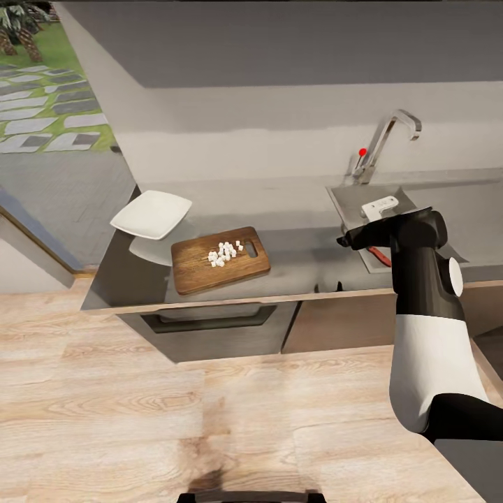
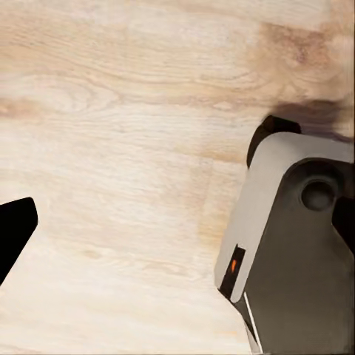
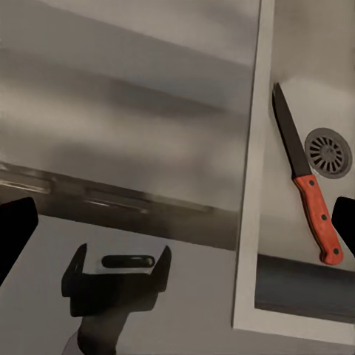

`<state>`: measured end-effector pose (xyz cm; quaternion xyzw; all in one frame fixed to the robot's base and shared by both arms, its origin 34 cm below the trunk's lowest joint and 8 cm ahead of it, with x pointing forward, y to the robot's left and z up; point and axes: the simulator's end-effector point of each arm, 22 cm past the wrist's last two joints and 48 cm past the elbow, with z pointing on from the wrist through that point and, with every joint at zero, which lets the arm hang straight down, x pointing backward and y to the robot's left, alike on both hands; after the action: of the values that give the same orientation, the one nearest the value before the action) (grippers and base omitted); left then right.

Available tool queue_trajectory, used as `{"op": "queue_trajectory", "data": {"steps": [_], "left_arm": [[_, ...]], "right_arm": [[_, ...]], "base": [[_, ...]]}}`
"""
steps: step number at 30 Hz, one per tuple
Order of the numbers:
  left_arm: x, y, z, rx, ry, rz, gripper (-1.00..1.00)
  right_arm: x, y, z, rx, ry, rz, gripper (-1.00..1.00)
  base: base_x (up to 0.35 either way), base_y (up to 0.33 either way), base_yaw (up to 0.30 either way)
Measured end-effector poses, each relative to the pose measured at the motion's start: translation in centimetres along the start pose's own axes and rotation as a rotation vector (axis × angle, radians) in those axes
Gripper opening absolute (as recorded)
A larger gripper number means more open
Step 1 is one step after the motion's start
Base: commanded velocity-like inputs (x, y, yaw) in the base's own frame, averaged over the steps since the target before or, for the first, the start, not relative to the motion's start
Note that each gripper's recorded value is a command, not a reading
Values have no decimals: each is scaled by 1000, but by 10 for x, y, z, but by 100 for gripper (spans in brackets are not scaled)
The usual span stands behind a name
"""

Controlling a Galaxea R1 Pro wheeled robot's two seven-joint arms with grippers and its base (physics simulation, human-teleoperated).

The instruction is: In the kitchen, take the Vidalia onion out of the sink, dice it on the chopping board with the paring knife, put the diced onion into the bowl on the countertop, then place both the paring knife and the chopping board into the sink.

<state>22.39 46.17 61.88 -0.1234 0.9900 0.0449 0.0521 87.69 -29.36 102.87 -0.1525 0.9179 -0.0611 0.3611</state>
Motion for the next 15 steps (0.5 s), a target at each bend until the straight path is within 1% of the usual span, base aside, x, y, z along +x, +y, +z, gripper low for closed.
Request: {"op": "queue_trajectory", "data": {"steps": [1,2,3,4,7,9,10,12,15], "left_arm": [[-22,2,-1,0,-39,-11,100],[-52,4,-3,0,-94,-28,100],[-71,4,-6,2,-131,-34,100],[-80,4,-7,4,-149,-35,100],[-134,-6,-19,27,-264,-17,100],[-173,-18,-31,48,-349,5,100],[-188,-22,-36,57,-382,15,100],[-209,-32,-45,74,-430,27,100],[-221,-46,-51,96,-466,28,100]], "right_arm": [[0,0,0,0,0,0,100],[0,0,0,1,0,0,100],[0,0,0,1,0,0,100],[0,0,0,1,0,0,100],[0,0,0,0,0,0,100],[0,0,0,0,0,0,100],[0,0,0,1,-1,0,100],[0,0,0,2,-1,-1,100],[0,-1,0,3,0,-1,100]], "base": [[0,0,0],[0,0,0],[0,0,0],[0,0,0],[0,0,0],[0,0,0],[0,0,0],[0,0,0],[0,0,0]]}}
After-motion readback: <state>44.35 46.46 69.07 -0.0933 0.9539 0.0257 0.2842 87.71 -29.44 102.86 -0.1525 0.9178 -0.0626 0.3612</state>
